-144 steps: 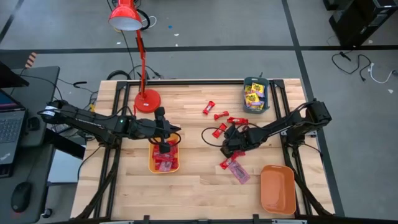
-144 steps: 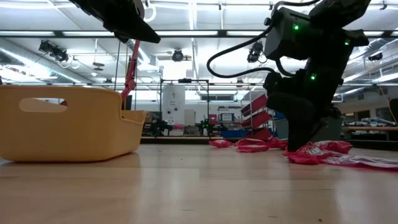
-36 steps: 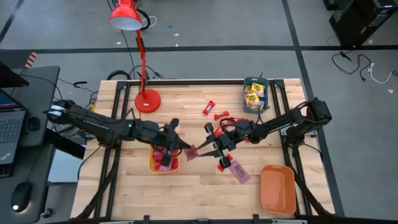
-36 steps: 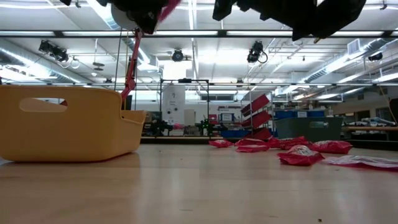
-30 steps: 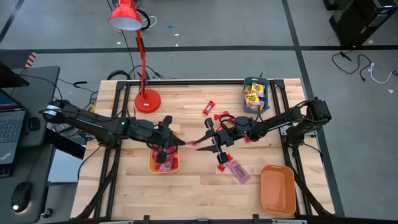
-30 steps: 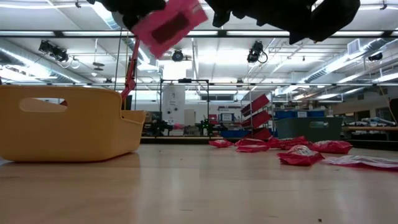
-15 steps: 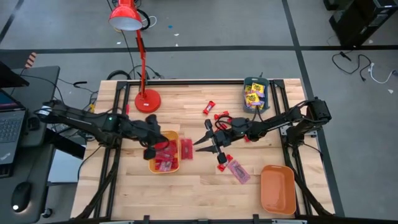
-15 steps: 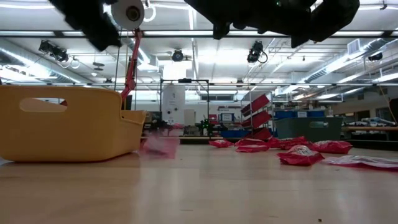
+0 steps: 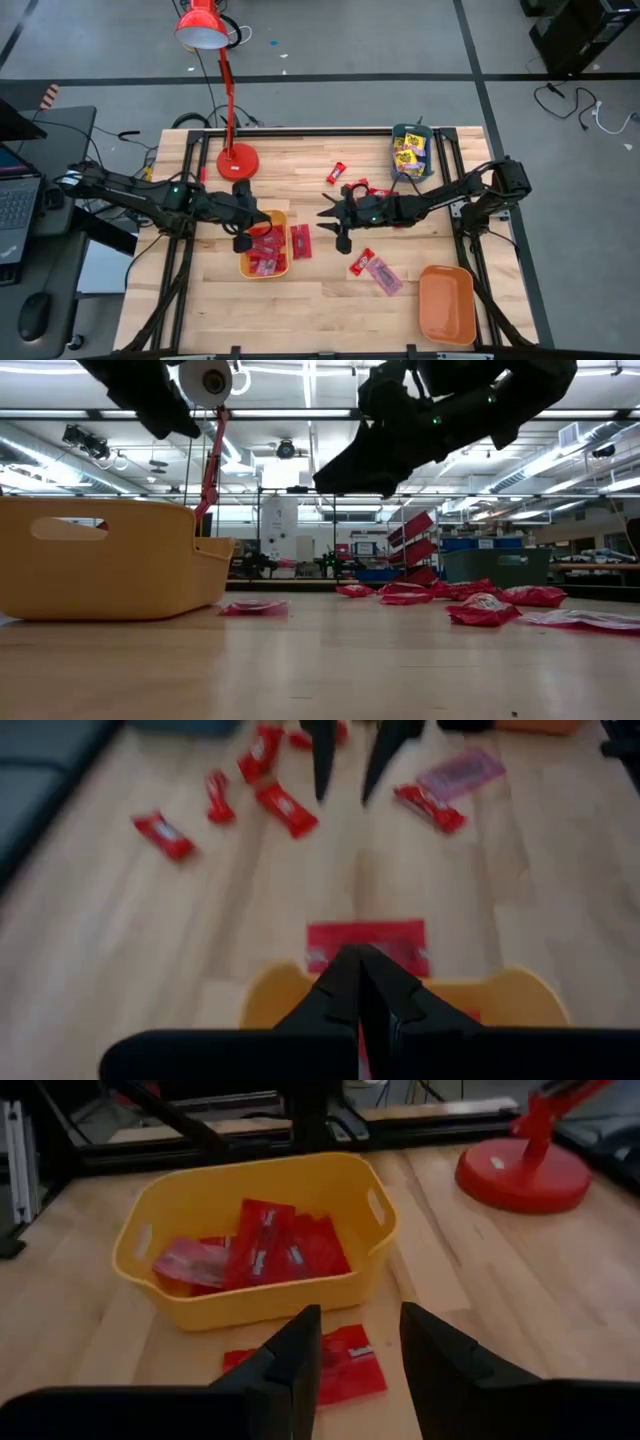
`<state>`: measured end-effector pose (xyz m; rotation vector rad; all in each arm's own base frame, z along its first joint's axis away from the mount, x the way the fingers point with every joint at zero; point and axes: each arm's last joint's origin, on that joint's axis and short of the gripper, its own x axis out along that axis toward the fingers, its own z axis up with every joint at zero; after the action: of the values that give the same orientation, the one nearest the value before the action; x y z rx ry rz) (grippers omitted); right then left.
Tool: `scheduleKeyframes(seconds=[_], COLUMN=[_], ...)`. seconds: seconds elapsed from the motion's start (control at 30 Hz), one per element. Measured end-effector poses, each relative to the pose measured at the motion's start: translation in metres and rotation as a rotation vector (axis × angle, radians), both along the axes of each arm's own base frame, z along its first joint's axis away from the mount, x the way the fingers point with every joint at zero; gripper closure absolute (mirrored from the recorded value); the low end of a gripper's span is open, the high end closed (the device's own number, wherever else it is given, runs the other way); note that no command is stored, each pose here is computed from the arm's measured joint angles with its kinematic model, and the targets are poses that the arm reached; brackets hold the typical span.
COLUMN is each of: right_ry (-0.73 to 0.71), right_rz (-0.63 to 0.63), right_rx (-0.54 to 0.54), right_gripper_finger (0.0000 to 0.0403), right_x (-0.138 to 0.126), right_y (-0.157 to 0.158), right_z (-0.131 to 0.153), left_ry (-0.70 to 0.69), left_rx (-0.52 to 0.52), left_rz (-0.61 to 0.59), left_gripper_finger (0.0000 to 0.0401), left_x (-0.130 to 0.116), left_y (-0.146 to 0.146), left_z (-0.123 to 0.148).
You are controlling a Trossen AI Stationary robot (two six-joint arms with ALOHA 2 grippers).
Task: Sort candy
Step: Put the red candy pack into the yellow bin
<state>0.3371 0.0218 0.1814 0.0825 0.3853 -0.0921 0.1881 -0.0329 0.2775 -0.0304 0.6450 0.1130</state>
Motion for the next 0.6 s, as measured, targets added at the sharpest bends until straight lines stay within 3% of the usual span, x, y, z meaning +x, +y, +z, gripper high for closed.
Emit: scheduleKeyframes(seconds=[0.27,0.6], right_ry=[0.090,0.204], right_rz=[0.001,-0.054], right_rx=[-0.020,-0.024], right_gripper_finger=[0.0236,0.0204], right_x=[0.023,0.057], right_y=[0.002,-0.007], right_z=[-0.048,-0.081], left_ry=[-0.064,-0.061], left_rx=[0.058,0.058], left_rz=[-0.012,-0.012], left_gripper_finger=[0.0401,0.0401], left_x=[0.004,0.004], left_y=[0.000,0.000], left_z=[0.005,0.005])
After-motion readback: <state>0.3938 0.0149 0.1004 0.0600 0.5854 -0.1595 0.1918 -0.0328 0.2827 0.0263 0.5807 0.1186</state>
